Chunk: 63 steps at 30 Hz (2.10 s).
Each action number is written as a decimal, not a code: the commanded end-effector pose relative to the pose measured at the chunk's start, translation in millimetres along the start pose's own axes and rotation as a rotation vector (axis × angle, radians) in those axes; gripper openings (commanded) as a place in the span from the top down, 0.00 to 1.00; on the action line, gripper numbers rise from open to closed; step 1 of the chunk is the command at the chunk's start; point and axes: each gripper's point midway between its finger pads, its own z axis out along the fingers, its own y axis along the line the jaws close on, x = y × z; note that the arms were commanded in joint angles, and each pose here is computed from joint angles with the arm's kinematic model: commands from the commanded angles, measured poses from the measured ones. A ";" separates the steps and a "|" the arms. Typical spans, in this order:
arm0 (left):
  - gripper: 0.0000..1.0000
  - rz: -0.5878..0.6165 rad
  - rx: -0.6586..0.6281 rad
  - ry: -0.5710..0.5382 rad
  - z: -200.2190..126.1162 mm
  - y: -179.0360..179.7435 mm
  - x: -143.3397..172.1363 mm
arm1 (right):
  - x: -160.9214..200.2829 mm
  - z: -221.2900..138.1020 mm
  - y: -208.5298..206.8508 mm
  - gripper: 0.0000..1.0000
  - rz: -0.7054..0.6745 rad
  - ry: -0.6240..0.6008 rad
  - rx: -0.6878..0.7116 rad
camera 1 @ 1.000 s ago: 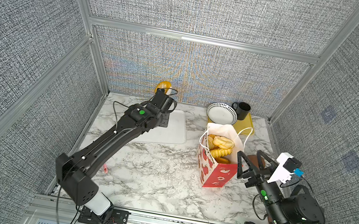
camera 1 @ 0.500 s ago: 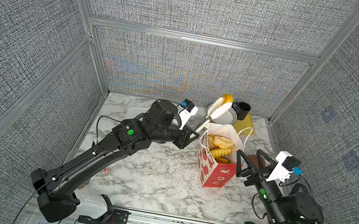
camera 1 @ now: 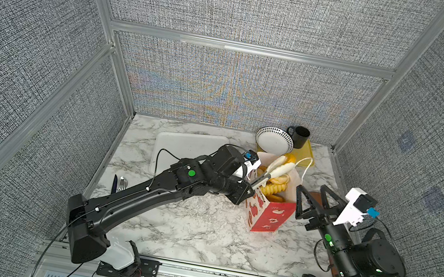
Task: Pack bread into a paper bag
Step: Place the fake bread in the paper bag, then place the clamp on the plate.
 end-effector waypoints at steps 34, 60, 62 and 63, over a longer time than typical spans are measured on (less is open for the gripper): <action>0.58 0.051 -0.175 -0.464 -133.0 10.2 -57.6 | 9.3 11.2 7.1 0.01 -0.030 0.041 0.027; 0.62 -0.385 -1.377 -0.452 -175.6 359.9 119.0 | 211.3 77.8 60.1 0.01 -0.325 0.343 -0.226; 0.62 -0.381 -1.418 -0.478 -179.5 367.9 125.9 | 210.5 71.2 61.8 0.01 -0.324 0.328 -0.268; 0.61 -0.392 -1.425 -0.496 -181.1 372.5 129.5 | 208.1 69.1 62.3 0.01 -0.324 0.317 -0.280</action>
